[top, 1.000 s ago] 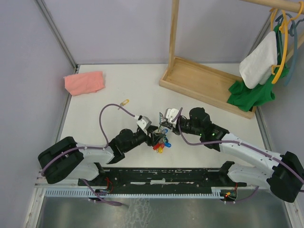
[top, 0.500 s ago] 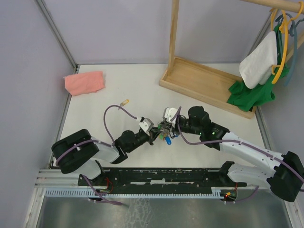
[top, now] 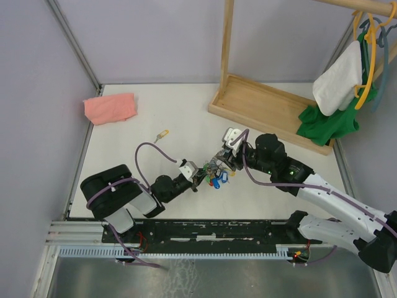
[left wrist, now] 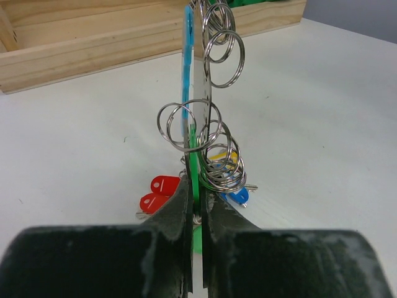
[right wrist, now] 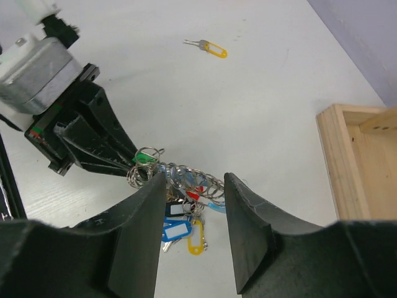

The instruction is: Put the keys on the keyring

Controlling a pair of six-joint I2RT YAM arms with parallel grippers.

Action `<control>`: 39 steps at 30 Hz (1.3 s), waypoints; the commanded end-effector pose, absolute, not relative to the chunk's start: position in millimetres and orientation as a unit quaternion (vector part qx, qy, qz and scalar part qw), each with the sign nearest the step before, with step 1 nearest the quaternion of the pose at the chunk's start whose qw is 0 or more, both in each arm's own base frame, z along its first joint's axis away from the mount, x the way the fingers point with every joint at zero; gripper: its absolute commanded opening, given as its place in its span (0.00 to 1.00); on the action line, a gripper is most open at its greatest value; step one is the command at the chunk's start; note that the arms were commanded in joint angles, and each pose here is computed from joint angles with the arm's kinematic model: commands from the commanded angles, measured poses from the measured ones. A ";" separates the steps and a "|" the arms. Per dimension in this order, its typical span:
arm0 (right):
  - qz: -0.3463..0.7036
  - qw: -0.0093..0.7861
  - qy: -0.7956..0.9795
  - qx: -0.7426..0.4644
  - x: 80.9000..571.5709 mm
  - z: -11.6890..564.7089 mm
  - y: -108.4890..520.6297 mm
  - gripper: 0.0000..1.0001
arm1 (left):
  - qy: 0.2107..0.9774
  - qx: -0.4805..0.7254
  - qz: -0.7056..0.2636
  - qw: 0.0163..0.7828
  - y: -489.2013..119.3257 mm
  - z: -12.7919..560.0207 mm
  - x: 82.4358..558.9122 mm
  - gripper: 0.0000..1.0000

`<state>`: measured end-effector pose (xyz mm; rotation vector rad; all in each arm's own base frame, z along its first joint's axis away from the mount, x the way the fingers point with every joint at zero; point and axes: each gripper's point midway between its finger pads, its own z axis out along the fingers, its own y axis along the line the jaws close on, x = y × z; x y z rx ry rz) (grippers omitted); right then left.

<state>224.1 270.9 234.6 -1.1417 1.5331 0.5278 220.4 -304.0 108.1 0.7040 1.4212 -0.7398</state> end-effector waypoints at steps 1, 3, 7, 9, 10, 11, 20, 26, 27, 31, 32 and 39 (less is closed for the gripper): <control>0.243 0.555 0.682 -0.409 233.1 260.3 260.5 0.50 | 0.553 0.289 -0.325 0.710 -300.8 157.0 225.5 0.03; 0.267 0.543 0.694 -0.390 232.9 258.8 260.9 0.50 | 0.553 0.289 -0.325 0.711 -300.3 157.5 225.3 0.03; 0.293 0.512 0.726 -0.353 236.3 253.4 260.4 0.48 | 0.554 0.287 -0.325 0.710 -298.7 156.8 224.9 0.03; 0.317 0.494 0.732 -0.346 233.5 250.7 265.7 0.46 | 0.554 0.288 -0.324 0.711 -298.5 156.9 224.6 0.03; 0.330 0.484 0.734 -0.343 231.6 249.2 269.4 0.45 | 0.554 0.287 -0.323 0.711 -298.2 157.0 225.2 0.03; 0.339 0.478 0.735 -0.342 230.8 247.5 271.6 0.44 | 0.554 0.287 -0.324 0.711 -298.4 157.1 225.1 0.03; 0.359 0.454 0.742 -0.338 235.1 233.4 280.5 0.37 | 0.552 0.286 -0.325 0.712 -297.6 159.4 224.2 0.03; 0.363 0.444 0.745 -0.340 236.2 225.5 283.0 0.33 | 0.547 0.287 -0.330 0.714 -298.3 162.8 222.7 0.03; 0.364 0.444 0.744 -0.341 235.7 225.7 283.7 0.32 | 0.547 0.286 -0.330 0.714 -297.9 163.0 222.6 0.03; 0.373 0.438 0.741 -0.346 233.7 224.1 286.5 0.30 | 0.547 0.287 -0.331 0.713 -298.0 163.1 221.8 0.03; 0.376 0.437 0.740 -0.347 233.6 223.7 287.5 0.30 | 0.546 0.287 -0.332 0.713 -298.1 163.8 221.8 0.03; 0.385 0.436 0.732 -0.355 232.5 223.8 291.9 0.25 | 0.544 0.290 -0.336 0.712 -299.9 165.7 220.4 0.03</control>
